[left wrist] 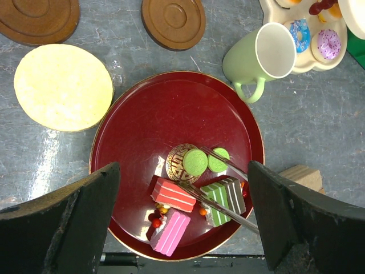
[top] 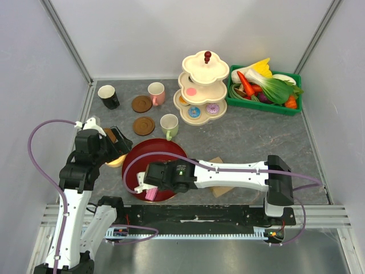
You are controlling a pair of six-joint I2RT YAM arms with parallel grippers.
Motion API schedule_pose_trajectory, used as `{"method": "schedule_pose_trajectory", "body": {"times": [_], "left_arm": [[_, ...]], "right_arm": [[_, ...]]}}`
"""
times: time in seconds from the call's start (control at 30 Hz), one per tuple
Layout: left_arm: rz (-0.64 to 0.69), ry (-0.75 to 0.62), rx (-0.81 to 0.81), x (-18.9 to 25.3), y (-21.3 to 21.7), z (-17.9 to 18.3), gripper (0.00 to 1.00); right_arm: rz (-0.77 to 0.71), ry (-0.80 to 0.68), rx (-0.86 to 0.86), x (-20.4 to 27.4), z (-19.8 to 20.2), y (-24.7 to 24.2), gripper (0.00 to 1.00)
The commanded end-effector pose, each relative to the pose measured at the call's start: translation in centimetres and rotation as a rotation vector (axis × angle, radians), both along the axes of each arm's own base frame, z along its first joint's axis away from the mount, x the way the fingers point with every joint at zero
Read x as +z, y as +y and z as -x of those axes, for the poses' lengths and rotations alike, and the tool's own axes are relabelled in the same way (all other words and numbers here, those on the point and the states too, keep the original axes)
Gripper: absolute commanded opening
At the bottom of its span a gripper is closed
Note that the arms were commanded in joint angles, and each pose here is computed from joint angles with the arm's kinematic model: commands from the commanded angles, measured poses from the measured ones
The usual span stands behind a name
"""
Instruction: Serve the afternoon tea
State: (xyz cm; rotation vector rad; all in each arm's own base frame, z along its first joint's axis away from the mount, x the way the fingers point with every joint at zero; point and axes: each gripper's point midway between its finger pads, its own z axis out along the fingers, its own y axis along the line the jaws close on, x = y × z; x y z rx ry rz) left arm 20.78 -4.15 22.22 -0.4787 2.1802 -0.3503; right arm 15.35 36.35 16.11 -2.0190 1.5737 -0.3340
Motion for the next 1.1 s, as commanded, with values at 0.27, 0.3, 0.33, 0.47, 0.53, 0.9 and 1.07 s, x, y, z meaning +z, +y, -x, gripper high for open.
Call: {"method": "schedule_pose_trajectory", "body": {"times": [0.27,0.3,0.33,0.47,0.53,0.9,1.07], "left_arm": [[-0.043,-0.037,0.006,0.8,0.7,-0.2,0.98],[-0.043,-0.035,0.006,0.7,0.7,-0.3,0.98],[-0.041,-0.032,0.007,0.6,0.7,-0.3,0.98],[-0.045,-0.025,0.005,0.5,0.7,-0.3,0.98],[-0.046,-0.026,0.004,0.5,0.7,-0.3,0.98],[-0.047,-0.028,0.01,0.6,0.8,-0.4,0.98],[-0.046,-0.029,0.009,0.7,0.7,-0.4,0.98]], "right_arm": [[-0.014,0.052,-0.035,0.8,-1.8,-0.1,0.53],[-0.014,0.057,-0.034,0.8,-1.8,-0.2,0.53],[-0.015,0.064,-0.031,0.9,-1.7,-0.2,0.53],[0.022,0.06,-0.039,0.2,-2.0,-0.8,0.53],[0.037,0.05,-0.047,0.0,-2.2,-0.9,0.53],[0.046,0.035,-0.083,-0.1,-3.2,-1.3,0.5],[0.036,0.008,-0.1,0.5,-3.6,-1.4,0.48]]}}
